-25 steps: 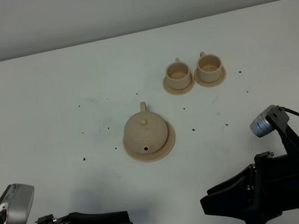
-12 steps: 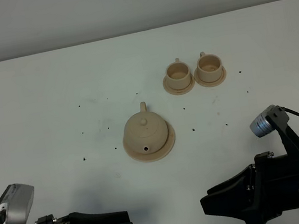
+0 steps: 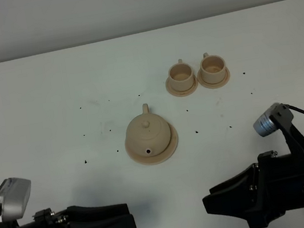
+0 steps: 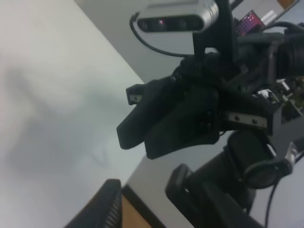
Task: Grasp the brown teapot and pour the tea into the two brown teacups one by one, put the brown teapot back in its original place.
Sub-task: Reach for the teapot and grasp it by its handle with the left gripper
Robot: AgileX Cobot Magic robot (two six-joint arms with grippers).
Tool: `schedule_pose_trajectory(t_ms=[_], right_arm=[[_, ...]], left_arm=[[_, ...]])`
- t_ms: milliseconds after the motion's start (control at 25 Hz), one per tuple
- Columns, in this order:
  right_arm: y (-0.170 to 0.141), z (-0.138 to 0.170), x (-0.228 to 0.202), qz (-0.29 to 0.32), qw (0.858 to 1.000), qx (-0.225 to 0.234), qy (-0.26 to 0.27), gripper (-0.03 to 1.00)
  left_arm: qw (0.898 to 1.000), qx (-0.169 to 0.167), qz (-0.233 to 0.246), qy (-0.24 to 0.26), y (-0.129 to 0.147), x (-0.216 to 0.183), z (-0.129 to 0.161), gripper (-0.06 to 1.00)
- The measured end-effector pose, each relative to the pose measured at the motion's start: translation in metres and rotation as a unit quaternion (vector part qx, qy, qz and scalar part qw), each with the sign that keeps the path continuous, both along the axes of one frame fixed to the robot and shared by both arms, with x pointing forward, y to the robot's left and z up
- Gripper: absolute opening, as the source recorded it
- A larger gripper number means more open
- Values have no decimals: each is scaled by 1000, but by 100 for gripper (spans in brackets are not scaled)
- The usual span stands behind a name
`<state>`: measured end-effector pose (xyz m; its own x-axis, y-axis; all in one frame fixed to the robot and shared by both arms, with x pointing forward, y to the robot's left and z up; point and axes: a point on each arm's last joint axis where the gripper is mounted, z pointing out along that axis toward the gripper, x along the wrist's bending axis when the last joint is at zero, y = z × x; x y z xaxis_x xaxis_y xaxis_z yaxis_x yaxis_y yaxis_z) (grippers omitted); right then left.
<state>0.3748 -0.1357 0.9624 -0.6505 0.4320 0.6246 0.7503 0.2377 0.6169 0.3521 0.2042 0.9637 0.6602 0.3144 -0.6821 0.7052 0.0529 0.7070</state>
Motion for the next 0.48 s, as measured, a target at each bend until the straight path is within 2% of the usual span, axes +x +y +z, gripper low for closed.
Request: schedule_pose_trajectory(t_ms=[160, 280, 480], right_arm=[[2, 15, 13, -27, 999, -7, -40, 31], [2, 29, 23, -51, 996, -28, -66, 31], [2, 58, 36, -83, 990, -59, -93, 31]], left_arm=[[999, 15, 25, -34, 0, 22, 18, 41], [997, 30, 58, -53, 1, 45, 37, 41], [990, 81, 85, -82, 3, 74, 66, 41]])
